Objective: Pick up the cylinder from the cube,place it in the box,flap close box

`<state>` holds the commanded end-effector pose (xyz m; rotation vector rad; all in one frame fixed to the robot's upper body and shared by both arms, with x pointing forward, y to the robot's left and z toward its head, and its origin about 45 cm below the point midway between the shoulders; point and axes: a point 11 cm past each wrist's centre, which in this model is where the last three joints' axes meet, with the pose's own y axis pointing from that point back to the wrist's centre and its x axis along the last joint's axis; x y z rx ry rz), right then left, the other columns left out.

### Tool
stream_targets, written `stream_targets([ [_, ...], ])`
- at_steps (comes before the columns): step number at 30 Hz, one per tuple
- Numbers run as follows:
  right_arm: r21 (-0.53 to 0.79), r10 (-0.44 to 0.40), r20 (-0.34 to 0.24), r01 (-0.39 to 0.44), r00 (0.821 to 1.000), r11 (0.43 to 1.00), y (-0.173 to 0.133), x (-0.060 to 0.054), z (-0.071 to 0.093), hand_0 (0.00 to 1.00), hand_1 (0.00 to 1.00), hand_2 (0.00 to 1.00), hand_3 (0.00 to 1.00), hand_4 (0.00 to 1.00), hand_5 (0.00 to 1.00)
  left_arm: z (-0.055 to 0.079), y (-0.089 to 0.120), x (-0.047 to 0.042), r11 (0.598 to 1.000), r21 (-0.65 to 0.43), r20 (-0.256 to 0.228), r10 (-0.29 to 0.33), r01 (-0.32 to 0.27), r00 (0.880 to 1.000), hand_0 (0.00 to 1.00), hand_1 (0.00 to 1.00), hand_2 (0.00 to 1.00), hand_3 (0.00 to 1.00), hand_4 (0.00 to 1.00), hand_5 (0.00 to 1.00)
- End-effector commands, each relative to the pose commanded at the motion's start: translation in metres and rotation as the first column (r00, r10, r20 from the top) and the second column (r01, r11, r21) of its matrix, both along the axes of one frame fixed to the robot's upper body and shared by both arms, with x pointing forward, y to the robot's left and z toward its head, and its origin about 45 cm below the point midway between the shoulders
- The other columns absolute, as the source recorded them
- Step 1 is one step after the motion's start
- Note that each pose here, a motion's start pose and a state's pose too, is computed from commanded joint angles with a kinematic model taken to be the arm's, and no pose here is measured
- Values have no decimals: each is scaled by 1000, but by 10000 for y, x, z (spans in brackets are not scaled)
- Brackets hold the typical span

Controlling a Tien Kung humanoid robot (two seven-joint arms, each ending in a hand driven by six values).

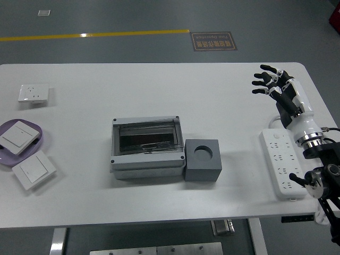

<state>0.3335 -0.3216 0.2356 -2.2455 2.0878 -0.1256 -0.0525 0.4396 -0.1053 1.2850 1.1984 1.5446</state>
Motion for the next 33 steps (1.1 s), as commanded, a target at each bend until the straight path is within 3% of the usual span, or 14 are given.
stream_targets([
  [5,-9,3,-1,-3,1000,1000,11,5,-5,528,596,631,693,787,475,20,56,-6,1000,11,1,1,-1,1000,580,622,606,625,686,216],
  [10,-37,40,-1,-40,999,998,77,53,34,529,596,629,689,788,479,-2,-25,-153,999,2,-12,40,-40,999,579,621,606,624,687,217],
  [14,-57,63,-2,-63,998,996,108,85,70,529,596,629,689,788,479,-20,-84,-212,998,-6,-21,56,-57,998,579,621,606,624,687,217],
  [25,-74,78,-6,-79,997,994,121,126,102,529,599,629,689,785,480,-50,-151,-133,998,-19,-6,59,-59,998,579,621,605,625,688,218],
  [33,-74,95,-19,-96,995,993,175,135,68,531,601,630,690,785,480,-50,-149,-125,998,-15,-5,62,-62,998,579,621,605,625,688,218],
])
